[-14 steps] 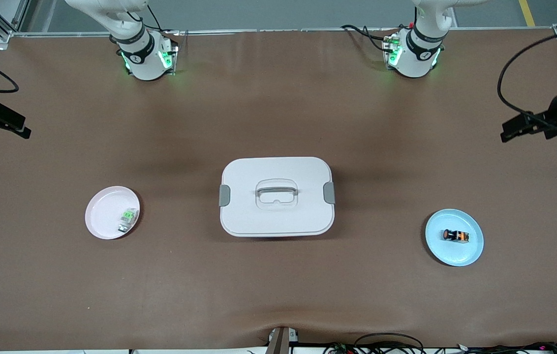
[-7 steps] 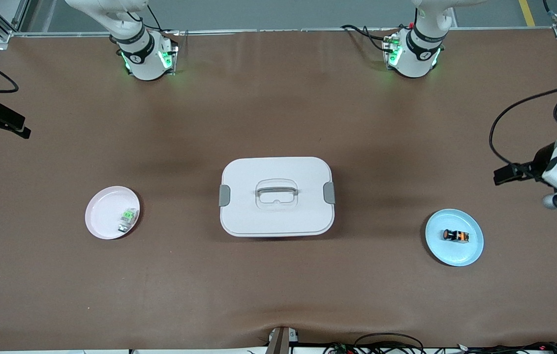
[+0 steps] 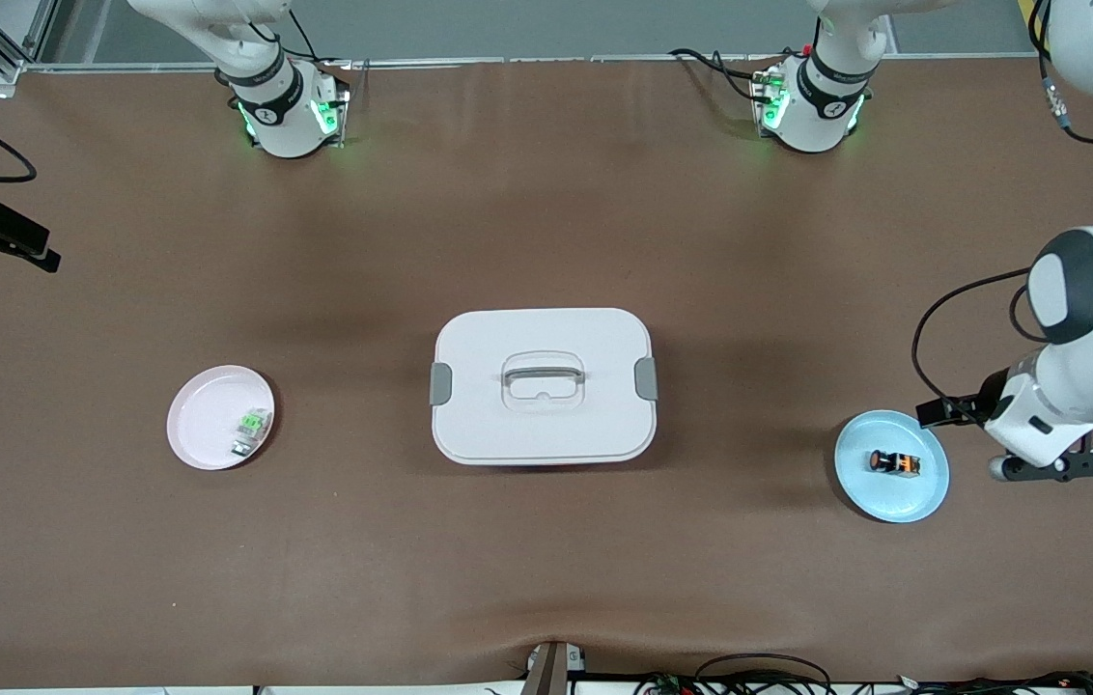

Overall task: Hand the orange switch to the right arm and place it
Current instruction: 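Reach the left gripper down to the orange switch on the blue plate, then close the left gripper on the orange switch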

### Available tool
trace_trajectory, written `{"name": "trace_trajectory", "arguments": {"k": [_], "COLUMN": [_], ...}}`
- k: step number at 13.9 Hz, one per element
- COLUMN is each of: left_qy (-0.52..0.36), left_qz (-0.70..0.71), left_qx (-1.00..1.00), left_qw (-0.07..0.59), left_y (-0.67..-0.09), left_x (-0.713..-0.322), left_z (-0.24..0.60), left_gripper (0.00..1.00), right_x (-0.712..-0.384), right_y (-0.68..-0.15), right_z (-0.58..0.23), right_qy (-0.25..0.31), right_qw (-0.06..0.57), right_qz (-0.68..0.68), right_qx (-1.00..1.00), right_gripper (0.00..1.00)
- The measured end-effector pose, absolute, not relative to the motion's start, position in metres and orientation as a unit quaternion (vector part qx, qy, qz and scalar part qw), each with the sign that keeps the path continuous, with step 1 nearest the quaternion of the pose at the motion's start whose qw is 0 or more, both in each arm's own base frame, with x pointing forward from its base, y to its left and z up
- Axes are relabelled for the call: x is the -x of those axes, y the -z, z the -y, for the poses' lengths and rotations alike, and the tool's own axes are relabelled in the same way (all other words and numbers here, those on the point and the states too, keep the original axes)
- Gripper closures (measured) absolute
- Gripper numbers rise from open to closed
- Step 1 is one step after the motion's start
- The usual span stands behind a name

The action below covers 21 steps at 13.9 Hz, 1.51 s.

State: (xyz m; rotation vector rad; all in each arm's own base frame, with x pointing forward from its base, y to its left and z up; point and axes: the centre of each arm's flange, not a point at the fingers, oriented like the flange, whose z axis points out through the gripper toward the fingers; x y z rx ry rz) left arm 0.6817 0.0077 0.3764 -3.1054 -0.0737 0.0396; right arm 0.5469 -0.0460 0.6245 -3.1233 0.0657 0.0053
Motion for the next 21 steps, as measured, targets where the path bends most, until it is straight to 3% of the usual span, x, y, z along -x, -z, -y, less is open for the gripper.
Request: {"name": "trace_trajectory", "arguments": {"k": [8,21], "left_qy": [0.014,0.004], "left_qz": [0.003,-0.036], "left_qx": [0.999,0.999], "left_qw": [0.041,0.034], "left_y": [-0.289,-0.228], "left_x": [-0.704,-0.706], "left_z": [-0.016,-0.021], "left_gripper": [0.00,0.00], "right_x": [-0.547,-0.547], "right_y": [-0.624,-0.624], "right_z": [0.046,0.046], "right_qy": [-0.002,-0.002], "right_qw": [0.009,0.009], "right_qz": [-0.021,-0.021], "right_qx": [1.000,1.000], "right_gripper": [0.00,0.00]}}
